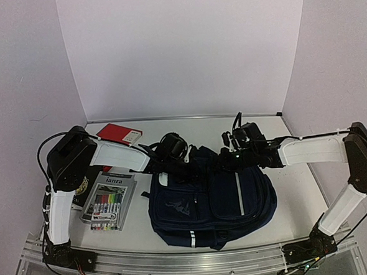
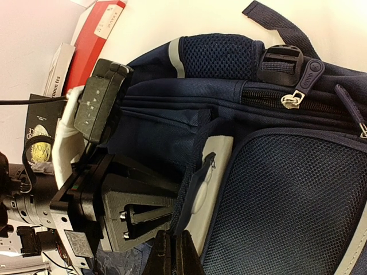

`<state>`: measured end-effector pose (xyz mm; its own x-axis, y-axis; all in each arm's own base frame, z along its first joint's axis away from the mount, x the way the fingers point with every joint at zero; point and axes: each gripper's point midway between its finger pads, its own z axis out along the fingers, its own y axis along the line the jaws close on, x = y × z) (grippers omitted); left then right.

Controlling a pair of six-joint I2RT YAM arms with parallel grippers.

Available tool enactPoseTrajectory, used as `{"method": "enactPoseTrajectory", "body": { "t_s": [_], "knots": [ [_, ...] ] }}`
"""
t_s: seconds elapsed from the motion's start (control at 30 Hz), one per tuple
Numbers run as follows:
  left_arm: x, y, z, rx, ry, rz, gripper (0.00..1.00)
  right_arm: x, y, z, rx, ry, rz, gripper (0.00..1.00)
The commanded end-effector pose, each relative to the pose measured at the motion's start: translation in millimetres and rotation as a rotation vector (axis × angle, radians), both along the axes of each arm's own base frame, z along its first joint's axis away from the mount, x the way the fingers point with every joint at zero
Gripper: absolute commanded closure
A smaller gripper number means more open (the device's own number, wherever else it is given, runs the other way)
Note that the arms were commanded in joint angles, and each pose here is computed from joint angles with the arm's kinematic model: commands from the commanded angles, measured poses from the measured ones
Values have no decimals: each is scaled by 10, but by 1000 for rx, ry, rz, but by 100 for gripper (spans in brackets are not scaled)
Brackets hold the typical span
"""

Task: Pack the student bag
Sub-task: Zip the student bag at the center of the board.

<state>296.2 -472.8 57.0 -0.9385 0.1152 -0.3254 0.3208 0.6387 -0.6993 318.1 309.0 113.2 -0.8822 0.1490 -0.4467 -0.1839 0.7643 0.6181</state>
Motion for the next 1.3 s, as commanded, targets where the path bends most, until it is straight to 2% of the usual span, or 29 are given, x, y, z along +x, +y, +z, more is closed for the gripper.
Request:
{"method": "enactPoseTrajectory", "body": {
  "t_s": [0.0, 0.1, 0.23, 0.33, 0.43, 0.57, 0.7, 0.83, 1.03, 1.27],
  "knots": [
    [74, 55, -123, 48, -6, 28, 87, 107, 32, 355, 70, -106, -22, 100],
    [128, 53, 204, 18, -88, 17, 83, 104, 28, 372, 71, -110, -23, 100],
    [202, 234, 708, 12, -198, 44, 68, 106, 45, 414, 63, -127, -31, 100],
    [249, 512, 929, 40, -239, 101, 61, 104, 90, 413, 49, -135, -35, 100],
    [246, 808, 959, 112, -240, 134, 53, 118, 151, 377, 32, -136, -36, 100],
    [289, 1256, 756, 217, -201, 217, 47, 145, 245, 334, -2, -145, -40, 100],
    [295, 1568, 564, 321, -169, 286, 38, 192, 298, 276, -47, -150, -63, 100],
    [279, 1561, 483, 321, -153, 285, 39, 214, 334, 155, -136, -145, -82, 100],
    [271, 1511, 291, 328, -116, 271, 53, 230, 408, 61, -217, -153, -84, 100],
    [259, 1487, 147, 326, -89, 269, 61, 211, 419, -144, -325, -142, -75, 100]
  ]
}}
